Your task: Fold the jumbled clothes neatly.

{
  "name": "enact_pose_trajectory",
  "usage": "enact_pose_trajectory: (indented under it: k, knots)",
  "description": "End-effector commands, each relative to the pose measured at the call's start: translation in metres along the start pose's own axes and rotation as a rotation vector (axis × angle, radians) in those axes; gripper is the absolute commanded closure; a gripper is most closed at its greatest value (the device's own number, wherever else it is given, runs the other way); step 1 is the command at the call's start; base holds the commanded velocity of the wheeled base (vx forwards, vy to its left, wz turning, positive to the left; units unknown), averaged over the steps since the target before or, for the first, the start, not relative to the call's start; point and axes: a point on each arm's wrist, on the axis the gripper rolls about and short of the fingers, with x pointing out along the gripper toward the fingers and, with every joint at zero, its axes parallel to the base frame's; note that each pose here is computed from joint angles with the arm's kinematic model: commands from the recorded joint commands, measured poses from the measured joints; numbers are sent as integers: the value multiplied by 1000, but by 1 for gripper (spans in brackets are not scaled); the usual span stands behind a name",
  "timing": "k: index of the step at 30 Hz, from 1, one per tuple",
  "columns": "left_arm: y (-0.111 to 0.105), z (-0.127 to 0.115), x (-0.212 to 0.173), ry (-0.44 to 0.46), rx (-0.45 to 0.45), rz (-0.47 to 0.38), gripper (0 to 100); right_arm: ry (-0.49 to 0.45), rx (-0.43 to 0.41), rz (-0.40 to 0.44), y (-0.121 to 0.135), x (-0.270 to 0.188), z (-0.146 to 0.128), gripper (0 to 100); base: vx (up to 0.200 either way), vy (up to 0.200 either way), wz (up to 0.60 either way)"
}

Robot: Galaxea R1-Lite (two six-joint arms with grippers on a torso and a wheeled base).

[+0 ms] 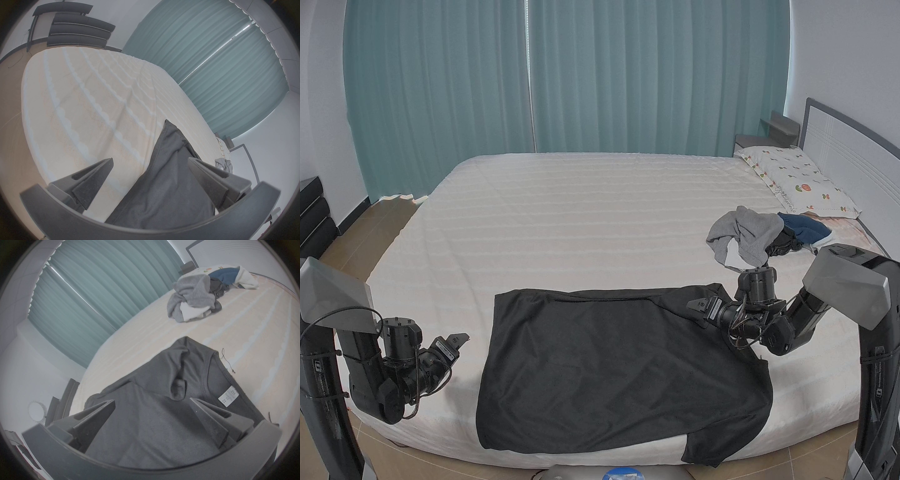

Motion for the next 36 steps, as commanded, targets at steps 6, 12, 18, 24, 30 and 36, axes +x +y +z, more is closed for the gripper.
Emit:
enact_pose_trajectory:
  k: [6,12,18,24,30,36]
  knots:
    - [4,-8,5,30,-5,20,0,47,-5,-54,-2,35,-3,0,0,0,0]
    - [2,-8,6,29,-9,13,0,23,-20,-38,1,56,1,100,0,0,0]
    - [3,-9,7,30,-9,19,0,-5,-32,-59,8,72,21,100,0,0,0]
    - [5,-10,10,34,-8,25,0,-158,-55,-11,24,84,70,100,0,0,0]
    - [6,-11,11,35,-6,30,0,-344,-26,-67,-1,118,88,100,0,0,0]
    - [6,-11,13,36,-7,31,0,-392,-41,11,-14,131,77,100,0,0,0]
